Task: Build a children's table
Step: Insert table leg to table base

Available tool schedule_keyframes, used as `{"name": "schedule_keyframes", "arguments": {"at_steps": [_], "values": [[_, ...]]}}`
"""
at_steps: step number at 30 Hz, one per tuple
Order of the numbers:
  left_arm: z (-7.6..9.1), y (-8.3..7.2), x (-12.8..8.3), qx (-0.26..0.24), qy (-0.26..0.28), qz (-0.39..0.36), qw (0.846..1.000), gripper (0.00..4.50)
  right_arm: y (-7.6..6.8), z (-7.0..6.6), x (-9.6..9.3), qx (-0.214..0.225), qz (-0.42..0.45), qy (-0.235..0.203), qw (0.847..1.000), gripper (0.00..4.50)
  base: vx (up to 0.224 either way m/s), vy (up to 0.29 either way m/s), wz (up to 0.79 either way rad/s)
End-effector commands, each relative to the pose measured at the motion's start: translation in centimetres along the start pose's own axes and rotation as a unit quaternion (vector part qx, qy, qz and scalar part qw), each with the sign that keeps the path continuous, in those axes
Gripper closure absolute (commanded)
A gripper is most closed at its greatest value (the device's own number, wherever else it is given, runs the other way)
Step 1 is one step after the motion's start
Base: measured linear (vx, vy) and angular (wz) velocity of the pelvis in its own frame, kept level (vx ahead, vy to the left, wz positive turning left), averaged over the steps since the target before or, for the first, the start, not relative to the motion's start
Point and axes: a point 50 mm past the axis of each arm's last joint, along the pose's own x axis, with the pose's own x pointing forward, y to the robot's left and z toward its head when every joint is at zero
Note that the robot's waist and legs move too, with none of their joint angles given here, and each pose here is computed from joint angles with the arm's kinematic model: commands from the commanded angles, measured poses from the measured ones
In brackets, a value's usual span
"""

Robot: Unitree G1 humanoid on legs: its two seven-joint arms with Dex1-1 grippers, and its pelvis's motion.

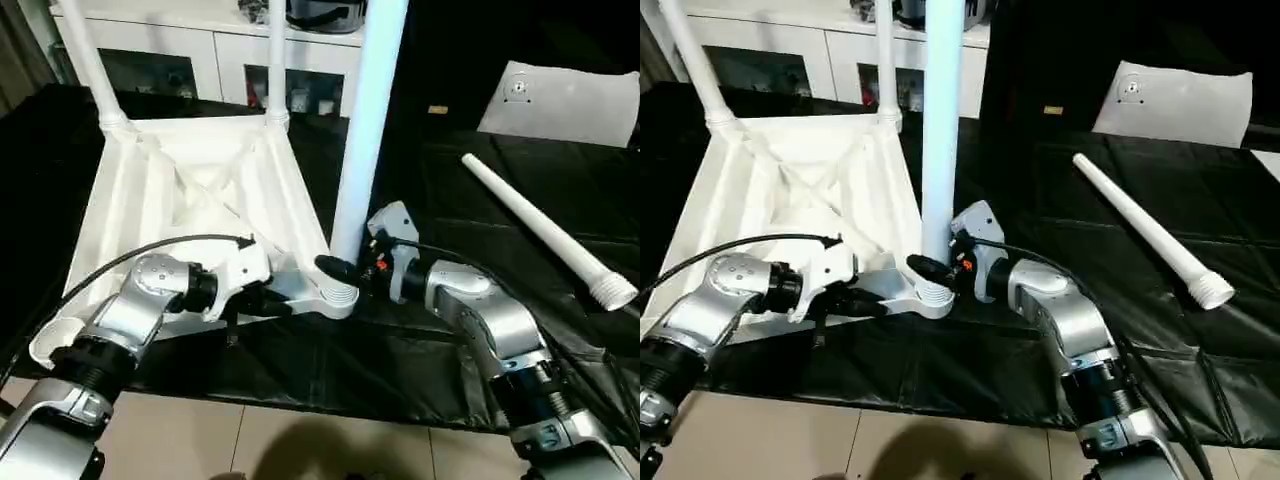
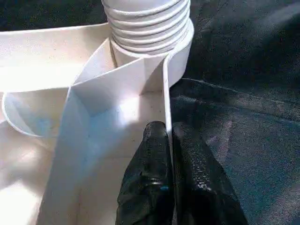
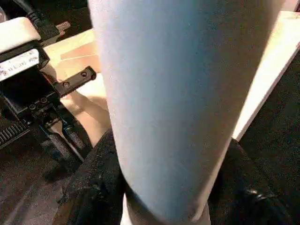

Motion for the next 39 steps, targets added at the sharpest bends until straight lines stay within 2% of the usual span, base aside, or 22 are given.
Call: {"name": "schedule_keyframes", "arguments": {"at_steps": [1, 2, 7, 11, 19, 22, 24, 27, 30, 35, 39], "values": [[1.2, -0.3, 0.5, 0.019, -0.026, -0.032, 0.999, 4.5, 0.0, -0.9, 0.4, 0.035, 0.004, 0.008, 0.999, 2.59, 0.0, 0.0, 0.0], [1.2, -0.3, 0.4, 0.02, -0.027, -0.033, 0.999, 4.5, -0.3, -1.1, 0.3, 0.055, -0.005, -0.002, 0.998, 2.59, 0.0, 0.0, 0.0], [1.3, 0.0, 0.3, 0.021, -0.026, -0.024, 0.999, 4.5, -0.8, -1.7, -0.3, 0.097, -0.025, -0.025, 0.995, 2.59, 0.0, 0.0, 0.0], [1.4, 0.3, 0.2, 0.013, -0.034, -0.003, 0.999, 4.5, -0.7, -3.1, -1.3, 0.128, -0.039, -0.042, 0.99, 2.59, 0.0, 0.0, 0.0], [1.6, 1.3, -0.2, 0.006, -0.046, 0.043, 0.998, 4.5, -0.3, -5.7, -2.6, 0.148, -0.076, -0.067, 0.984, 2.59, 0.0, 0.0, 0.0], [1.6, 1.4, -0.3, 0.006, -0.043, 0.046, 0.998, 4.5, 0.1, -6.1, -3.0, 0.122, -0.077, -0.061, 0.988, 2.6, 0.0, 0.0, 0.0], [1.4, 1.4, -0.4, 0.007, -0.036, 0.041, 0.998, 4.5, 0.5, -6.2, -3.2, 0.06, -0.069, -0.029, 0.995, 2.6, 0.0, 0.0, 0.0], [1.1, 1.2, -0.4, 0.012, -0.026, 0.031, 0.999, 4.5, 0.8, -5.9, -3.0, -0.008, -0.053, 0.004, 0.999, 2.6, 0.0, 0.0, 0.0], [0.9, 1.0, -0.5, 0.021, -0.015, 0.021, 0.999, 4.5, 1.1, -5.1, -2.2, -0.034, -0.029, 0.01, 0.999, 2.6, 0.0, 0.0, 0.0], [0.8, 0.7, -0.5, 0.042, 0.007, -0.004, 0.999, 4.5, 1.6, -4.0, -0.9, -0.052, 0.021, 0.016, 0.998, 2.6, 0.0, 0.0, 0.0], [1.1, 0.7, -0.5, 0.057, 0.013, -0.021, 0.998, 4.5, 2.2, -4.3, -0.4, -0.06, 0.072, 0.041, 0.995, 2.6, 0.0, 0.0, 0.0]]}}
